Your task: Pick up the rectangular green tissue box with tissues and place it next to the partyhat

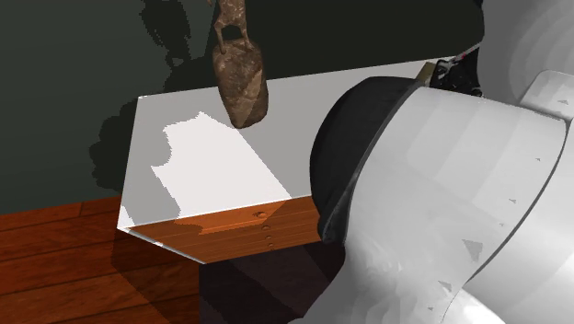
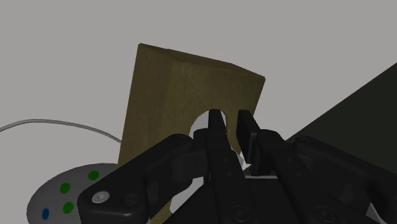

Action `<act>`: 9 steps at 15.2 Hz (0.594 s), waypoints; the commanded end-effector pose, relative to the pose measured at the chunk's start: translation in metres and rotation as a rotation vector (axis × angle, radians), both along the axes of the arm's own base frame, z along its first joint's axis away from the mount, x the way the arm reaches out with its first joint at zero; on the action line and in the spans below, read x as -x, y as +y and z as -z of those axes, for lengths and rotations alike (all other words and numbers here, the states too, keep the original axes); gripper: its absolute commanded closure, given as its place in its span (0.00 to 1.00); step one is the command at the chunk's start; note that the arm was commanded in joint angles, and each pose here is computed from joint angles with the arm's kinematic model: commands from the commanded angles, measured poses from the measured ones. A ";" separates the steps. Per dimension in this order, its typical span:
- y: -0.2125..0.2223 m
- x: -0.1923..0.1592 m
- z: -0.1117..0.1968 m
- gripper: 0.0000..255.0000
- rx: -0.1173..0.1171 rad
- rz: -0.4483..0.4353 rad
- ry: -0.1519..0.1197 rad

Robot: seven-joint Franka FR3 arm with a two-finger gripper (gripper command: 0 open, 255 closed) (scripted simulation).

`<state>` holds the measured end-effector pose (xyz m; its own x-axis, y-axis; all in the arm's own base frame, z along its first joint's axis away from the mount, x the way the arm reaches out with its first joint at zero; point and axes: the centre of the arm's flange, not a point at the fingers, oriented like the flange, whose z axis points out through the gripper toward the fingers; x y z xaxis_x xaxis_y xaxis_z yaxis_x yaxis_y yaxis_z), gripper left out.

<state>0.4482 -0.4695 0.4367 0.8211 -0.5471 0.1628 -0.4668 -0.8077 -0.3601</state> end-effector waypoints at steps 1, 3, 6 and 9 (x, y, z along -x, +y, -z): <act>0.000 0.001 0.011 1.00 0.000 0.000 0.000; 0.000 0.001 0.022 1.00 0.000 0.000 0.000; 0.000 0.001 0.037 1.00 0.000 0.000 0.000; 0.000 0.001 0.053 1.00 0.000 0.000 0.000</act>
<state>0.4469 -0.4687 0.3888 0.8210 -0.5472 0.1628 -0.4669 -0.8077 -0.3601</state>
